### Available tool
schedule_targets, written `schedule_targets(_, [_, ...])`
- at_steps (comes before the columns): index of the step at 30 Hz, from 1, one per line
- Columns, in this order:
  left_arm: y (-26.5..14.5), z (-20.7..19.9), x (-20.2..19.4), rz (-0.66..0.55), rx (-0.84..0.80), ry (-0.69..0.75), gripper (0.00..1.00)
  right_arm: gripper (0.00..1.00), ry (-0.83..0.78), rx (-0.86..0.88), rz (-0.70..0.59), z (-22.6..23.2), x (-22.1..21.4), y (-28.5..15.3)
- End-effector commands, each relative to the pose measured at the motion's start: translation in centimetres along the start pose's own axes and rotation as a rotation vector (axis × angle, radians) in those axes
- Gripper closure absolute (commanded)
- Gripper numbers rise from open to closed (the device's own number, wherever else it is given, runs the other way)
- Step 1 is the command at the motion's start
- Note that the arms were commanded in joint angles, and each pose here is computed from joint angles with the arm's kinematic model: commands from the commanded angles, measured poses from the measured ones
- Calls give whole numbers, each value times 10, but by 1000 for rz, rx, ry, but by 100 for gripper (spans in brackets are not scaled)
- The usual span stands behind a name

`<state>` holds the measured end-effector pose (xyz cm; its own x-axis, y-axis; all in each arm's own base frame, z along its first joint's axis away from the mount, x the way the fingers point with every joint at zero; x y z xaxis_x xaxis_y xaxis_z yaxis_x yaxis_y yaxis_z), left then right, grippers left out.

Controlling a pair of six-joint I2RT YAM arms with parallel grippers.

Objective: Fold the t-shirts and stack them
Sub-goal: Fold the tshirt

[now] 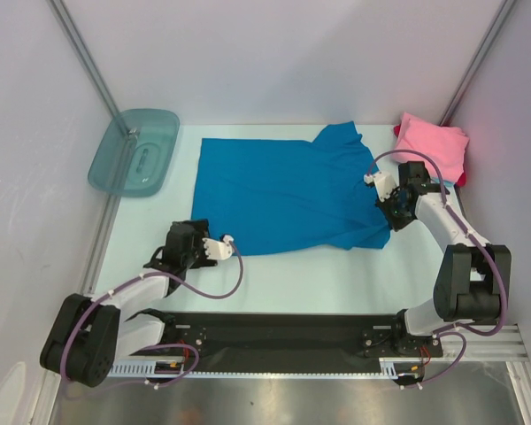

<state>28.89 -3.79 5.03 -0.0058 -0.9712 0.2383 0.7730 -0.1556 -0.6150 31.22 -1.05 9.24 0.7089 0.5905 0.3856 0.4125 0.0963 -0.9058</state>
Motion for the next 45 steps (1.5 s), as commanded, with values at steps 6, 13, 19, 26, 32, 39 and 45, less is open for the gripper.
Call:
schedule_targets(6, [-31,-63,-1,-58,-330,59,0,100,-14,-59,-22,-10,7,-6])
schedule_targets(13, [-51,-60,-5,-40,-343,97,0,100,-7,-57,-27,-11,9,-5])
schedule_targets(19, [-37,-67,-18,7,-317,142,0,100,-4,-54,-35,-9,9,-8])
schedule_targets(26, [-20,-68,-25,62,-327,129,6,100,-6,-54,-37,-7,7,-10])
schedule_targets(32, [-16,-68,-21,55,-357,123,20,100,-3,-68,-43,-11,7,-12])
schedule_targets(39, [-20,-76,-17,28,-407,120,39,100,-1,-77,-42,-15,8,-12])
schedule_targets(45, [-21,-85,-20,38,-452,120,100,100,-4,-85,-42,-17,10,-10])
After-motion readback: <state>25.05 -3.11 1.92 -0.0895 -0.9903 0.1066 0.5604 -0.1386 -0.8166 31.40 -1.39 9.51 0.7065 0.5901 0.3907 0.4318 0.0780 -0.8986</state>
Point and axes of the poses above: each gripper's point midway between its finger pads, its own y axis out along the fingers, its own z axis along the line the jaws close on, x = y × z, the point moved 1 cm from there along -y, back along the fingers, and after that the axes turned 1 degree about -y, right-handed, at the moved point
